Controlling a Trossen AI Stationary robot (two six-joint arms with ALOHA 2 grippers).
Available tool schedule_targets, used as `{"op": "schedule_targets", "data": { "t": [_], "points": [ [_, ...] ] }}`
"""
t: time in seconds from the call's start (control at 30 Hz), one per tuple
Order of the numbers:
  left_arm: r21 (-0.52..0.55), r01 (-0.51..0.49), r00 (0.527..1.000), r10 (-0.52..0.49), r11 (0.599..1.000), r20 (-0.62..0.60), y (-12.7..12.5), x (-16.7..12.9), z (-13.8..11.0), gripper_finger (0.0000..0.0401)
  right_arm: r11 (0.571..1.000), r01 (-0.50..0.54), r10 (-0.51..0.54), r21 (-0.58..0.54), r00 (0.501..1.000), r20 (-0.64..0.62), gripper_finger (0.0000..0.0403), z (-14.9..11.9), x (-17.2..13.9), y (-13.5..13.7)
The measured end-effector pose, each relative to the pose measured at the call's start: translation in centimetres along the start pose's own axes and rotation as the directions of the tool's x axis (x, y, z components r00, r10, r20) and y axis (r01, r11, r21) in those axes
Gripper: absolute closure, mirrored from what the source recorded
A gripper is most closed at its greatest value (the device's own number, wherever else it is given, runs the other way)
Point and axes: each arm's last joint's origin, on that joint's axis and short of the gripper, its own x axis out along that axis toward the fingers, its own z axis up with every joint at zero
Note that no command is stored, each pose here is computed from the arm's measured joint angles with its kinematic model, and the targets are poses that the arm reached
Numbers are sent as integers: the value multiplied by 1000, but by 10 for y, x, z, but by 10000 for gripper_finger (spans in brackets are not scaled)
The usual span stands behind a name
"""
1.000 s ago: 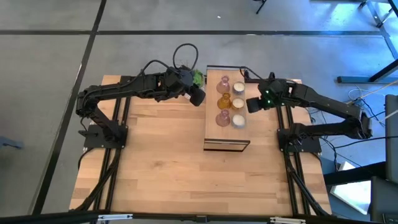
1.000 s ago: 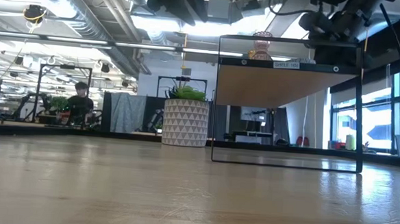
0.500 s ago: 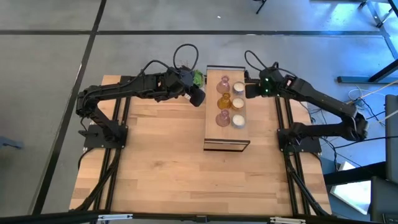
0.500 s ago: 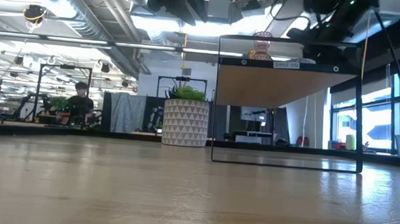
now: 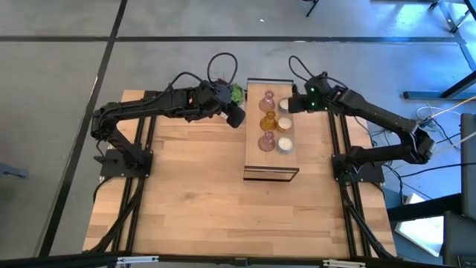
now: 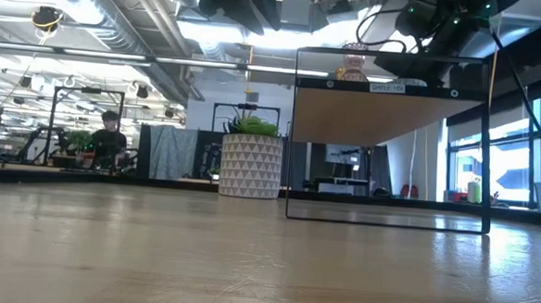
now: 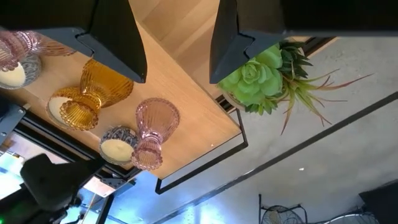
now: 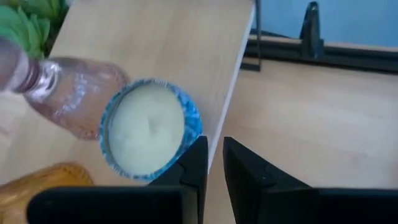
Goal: Pick & Place candle stick holders
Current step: Adjust the patterned blue scented candle on the shelf
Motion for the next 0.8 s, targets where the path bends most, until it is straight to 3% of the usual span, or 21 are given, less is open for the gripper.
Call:
{"op": "schedule_targets", "data": {
  "t": [0.37, 0.8],
  "points": [
    [14, -8, 1000, 8, 1000, -5, 2, 1, 0, 230, 1000, -2, 2, -7, 998, 59, 348, 7, 2, 0],
    [17, -11, 1000, 11, 1000, -12, 8, 5, 3, 230, 999, -45, 44, -14, 998, -54, 348, 4, 23, 4]
  ]
}}
